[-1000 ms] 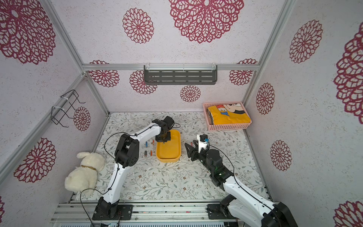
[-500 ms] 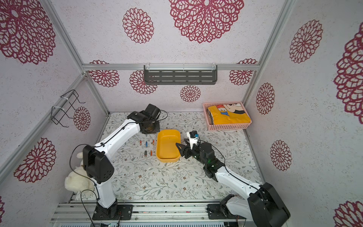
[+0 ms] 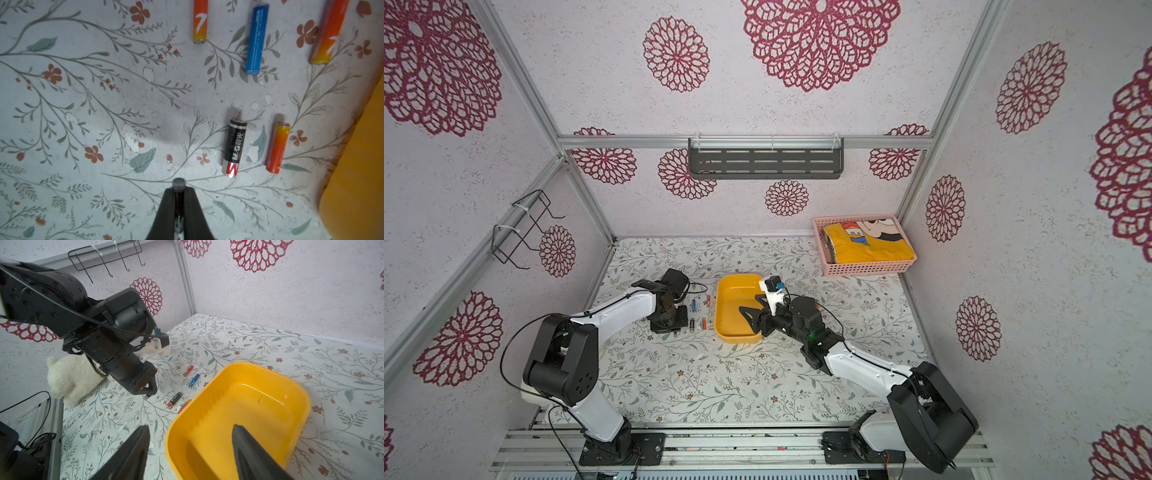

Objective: Take the batteries out of the storage box
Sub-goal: Place the battery at the center of the board.

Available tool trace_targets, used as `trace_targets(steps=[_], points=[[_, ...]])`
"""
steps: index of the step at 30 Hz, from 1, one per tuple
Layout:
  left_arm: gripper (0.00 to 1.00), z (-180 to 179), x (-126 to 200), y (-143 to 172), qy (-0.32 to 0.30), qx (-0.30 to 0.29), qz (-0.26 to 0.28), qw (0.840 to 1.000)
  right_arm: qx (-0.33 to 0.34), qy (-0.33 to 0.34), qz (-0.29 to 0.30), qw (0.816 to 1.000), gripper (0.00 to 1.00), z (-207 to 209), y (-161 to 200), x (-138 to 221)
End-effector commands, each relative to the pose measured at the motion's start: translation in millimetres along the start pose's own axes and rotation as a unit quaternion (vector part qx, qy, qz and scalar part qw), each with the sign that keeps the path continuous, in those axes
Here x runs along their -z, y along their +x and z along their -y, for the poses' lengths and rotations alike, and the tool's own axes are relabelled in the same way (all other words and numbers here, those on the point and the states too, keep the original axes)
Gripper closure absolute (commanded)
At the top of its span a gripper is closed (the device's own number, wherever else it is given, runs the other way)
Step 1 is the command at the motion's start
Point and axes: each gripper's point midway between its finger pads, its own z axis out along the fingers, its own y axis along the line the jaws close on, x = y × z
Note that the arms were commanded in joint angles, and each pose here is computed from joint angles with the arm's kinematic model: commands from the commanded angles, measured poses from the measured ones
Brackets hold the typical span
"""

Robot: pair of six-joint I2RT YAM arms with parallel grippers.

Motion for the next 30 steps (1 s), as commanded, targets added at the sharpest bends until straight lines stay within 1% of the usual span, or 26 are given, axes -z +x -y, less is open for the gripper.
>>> trace_targets(steps=[1, 6, 8, 12, 16, 17, 19, 20, 22, 25, 27, 29, 30], points=[[1.00, 5, -15, -27, 0.004, -0.006, 0.030, 1.000, 0.023, -0.011, 0.031, 0.999, 0.31, -10, -25, 3], [1.00, 6, -32, -32, 0.001, -0.013, 0.018, 1.000, 0.028, 0.005, 0.028, 0.999, 0.31, -6, -23, 7], [1.00, 3, -36, -34, -0.011, -0.014, 0.015, 1.000, 0.029, 0.010, 0.031, 0.999, 0.31, -5, -24, 10], [1.00, 5, -41, -35, -0.008, -0.014, 0.011, 1.000, 0.032, 0.020, 0.036, 0.999, 0.31, -2, -25, 14], [0.90, 2, -45, -31, -0.017, -0.016, 0.005, 1.000, 0.039, 0.030, 0.038, 0.998, 0.31, 0, -26, 17], [0.86, 0, -45, -30, -0.022, -0.016, 0.004, 1.000, 0.041, 0.032, 0.040, 0.998, 0.31, 1, -27, 17], [0.72, -3, -45, -29, -0.028, -0.018, 0.004, 0.999, 0.046, 0.040, 0.042, 0.997, 0.30, 3, -28, 19], [0.70, -3, -45, -29, -0.028, -0.019, 0.005, 0.999, 0.050, 0.044, 0.043, 0.997, 0.30, 4, -29, 21], [0.69, -3, -43, -29, -0.028, -0.019, 0.005, 0.999, 0.053, 0.054, 0.049, 0.996, 0.30, 6, -32, 24], [0.63, -1, -30, -35, -0.022, -0.017, 0.012, 1.000, 0.057, 0.084, 0.062, 0.993, 0.30, 15, -40, 30], [0.60, 3, -11, -43, -0.006, -0.014, 0.026, 1.000, 0.053, 0.132, 0.078, 0.987, 0.26, 30, -50, 38], [0.58, 6, 17, -58, 0.009, -0.008, 0.060, 0.998, 0.046, 0.211, 0.102, 0.971, 0.17, 55, -59, 54], [0.57, 7, 30, -64, 0.019, -0.006, 0.075, 0.997, 0.045, 0.247, 0.110, 0.962, 0.15, 67, -60, 62]])
